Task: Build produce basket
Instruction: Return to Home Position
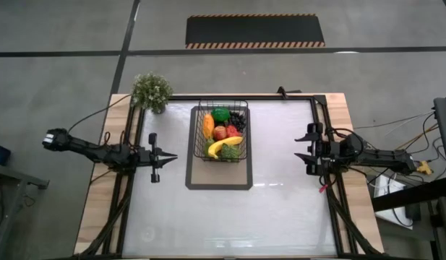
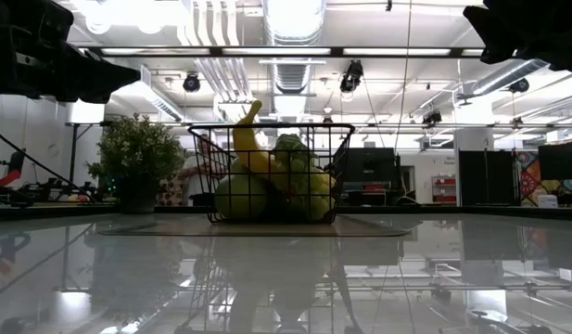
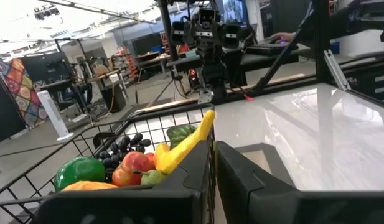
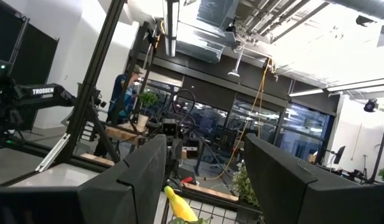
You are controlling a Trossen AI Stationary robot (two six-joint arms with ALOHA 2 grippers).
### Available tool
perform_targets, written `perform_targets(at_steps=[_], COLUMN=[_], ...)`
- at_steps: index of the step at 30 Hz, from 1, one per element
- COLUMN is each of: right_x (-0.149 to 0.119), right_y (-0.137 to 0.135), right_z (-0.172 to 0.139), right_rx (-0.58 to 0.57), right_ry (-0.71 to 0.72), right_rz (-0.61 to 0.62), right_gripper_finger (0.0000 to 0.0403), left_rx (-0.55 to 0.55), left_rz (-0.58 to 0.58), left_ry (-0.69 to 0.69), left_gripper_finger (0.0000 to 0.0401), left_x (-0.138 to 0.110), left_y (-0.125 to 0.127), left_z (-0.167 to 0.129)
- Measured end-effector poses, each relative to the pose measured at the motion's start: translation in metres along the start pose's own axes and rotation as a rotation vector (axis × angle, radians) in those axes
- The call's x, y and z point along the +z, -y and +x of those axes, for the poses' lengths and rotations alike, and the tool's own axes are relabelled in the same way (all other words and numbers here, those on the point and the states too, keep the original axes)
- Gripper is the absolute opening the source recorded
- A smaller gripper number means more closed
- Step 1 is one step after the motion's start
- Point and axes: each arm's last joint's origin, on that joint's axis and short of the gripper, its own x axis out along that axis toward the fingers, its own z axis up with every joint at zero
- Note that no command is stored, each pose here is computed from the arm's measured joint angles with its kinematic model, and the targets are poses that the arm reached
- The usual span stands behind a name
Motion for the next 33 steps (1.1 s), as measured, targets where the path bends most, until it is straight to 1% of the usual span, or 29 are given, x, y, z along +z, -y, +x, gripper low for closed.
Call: perform_targets(at_steps=[33], right_x=[0.0], right_y=[0.0], right_z=[0.0], right_rx=[0.0], right_ry=[0.0], right_rz=[0.0], right_gripper_finger=[0.0203], left_rx=[-0.014], left_rz=[0.021], left_ry=[-0.056], left_gripper_finger=[0.0012], left_x=[-0.0053], left_y=[0.0026], left_z=[0.0035])
